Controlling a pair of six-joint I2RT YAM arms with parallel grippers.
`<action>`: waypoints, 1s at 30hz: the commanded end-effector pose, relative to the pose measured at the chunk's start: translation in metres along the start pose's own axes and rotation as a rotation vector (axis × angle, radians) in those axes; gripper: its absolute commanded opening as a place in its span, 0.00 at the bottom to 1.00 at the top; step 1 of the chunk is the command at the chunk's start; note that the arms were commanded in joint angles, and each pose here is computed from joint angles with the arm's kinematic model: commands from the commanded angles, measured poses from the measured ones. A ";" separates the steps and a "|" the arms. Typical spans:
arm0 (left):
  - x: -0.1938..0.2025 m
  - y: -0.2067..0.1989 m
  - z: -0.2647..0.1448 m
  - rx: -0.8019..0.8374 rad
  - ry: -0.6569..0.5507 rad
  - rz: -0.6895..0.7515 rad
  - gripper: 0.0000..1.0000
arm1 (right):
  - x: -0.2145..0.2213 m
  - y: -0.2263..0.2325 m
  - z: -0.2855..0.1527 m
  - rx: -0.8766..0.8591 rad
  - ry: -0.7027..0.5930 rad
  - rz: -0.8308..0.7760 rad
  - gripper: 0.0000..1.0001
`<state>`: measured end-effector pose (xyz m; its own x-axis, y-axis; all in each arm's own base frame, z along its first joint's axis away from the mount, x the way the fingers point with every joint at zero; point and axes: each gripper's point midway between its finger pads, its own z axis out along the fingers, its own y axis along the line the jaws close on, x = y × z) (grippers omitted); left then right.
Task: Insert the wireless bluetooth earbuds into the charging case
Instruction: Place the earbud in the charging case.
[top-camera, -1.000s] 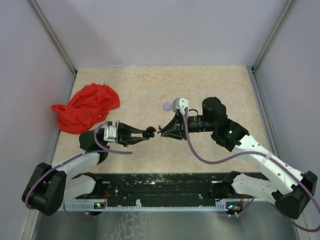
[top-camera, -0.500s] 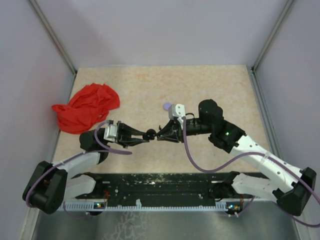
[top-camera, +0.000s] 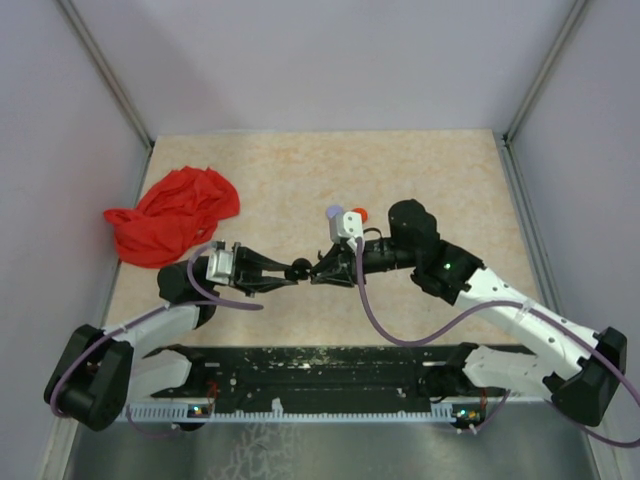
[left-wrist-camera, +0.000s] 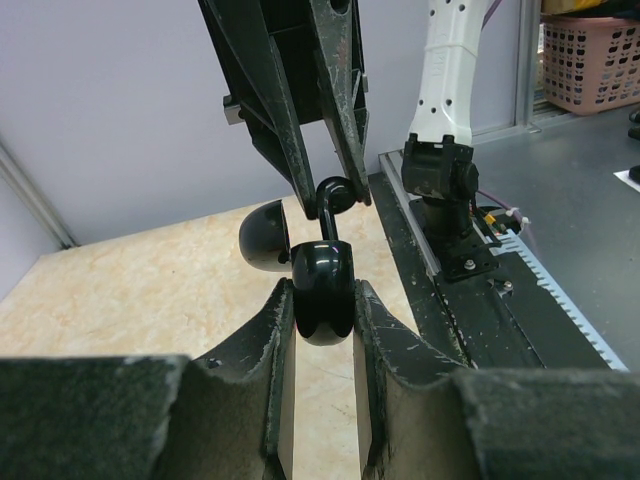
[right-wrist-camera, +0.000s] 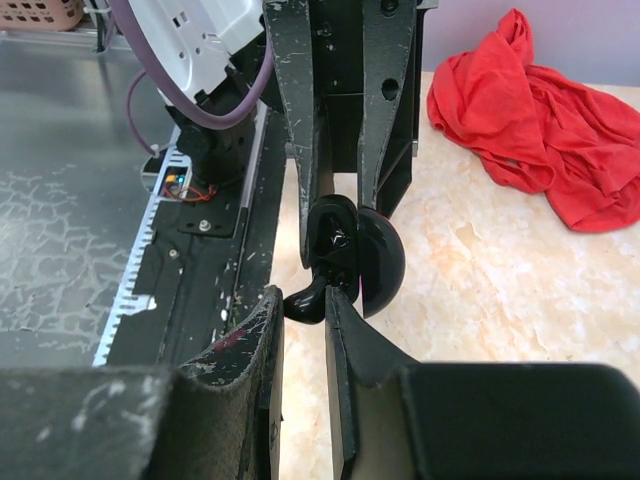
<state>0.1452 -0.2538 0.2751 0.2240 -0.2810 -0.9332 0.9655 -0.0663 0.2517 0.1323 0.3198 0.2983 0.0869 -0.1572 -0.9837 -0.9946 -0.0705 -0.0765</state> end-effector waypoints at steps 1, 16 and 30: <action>-0.018 -0.005 0.000 0.013 -0.050 0.121 0.00 | -0.011 0.003 0.004 -0.029 -0.042 -0.057 0.00; -0.021 -0.009 0.001 0.027 -0.055 0.117 0.00 | -0.005 -0.003 0.007 -0.016 -0.017 -0.070 0.00; -0.032 -0.016 0.004 0.044 -0.085 0.099 0.00 | -0.001 -0.008 0.015 -0.042 0.015 -0.205 0.00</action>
<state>0.1396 -0.2540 0.2746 0.1591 -0.2783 -0.9472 0.9774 -0.0908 0.1909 0.1336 0.3298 0.2846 0.1699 -0.1752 -0.9698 -0.9808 -0.1255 -0.1492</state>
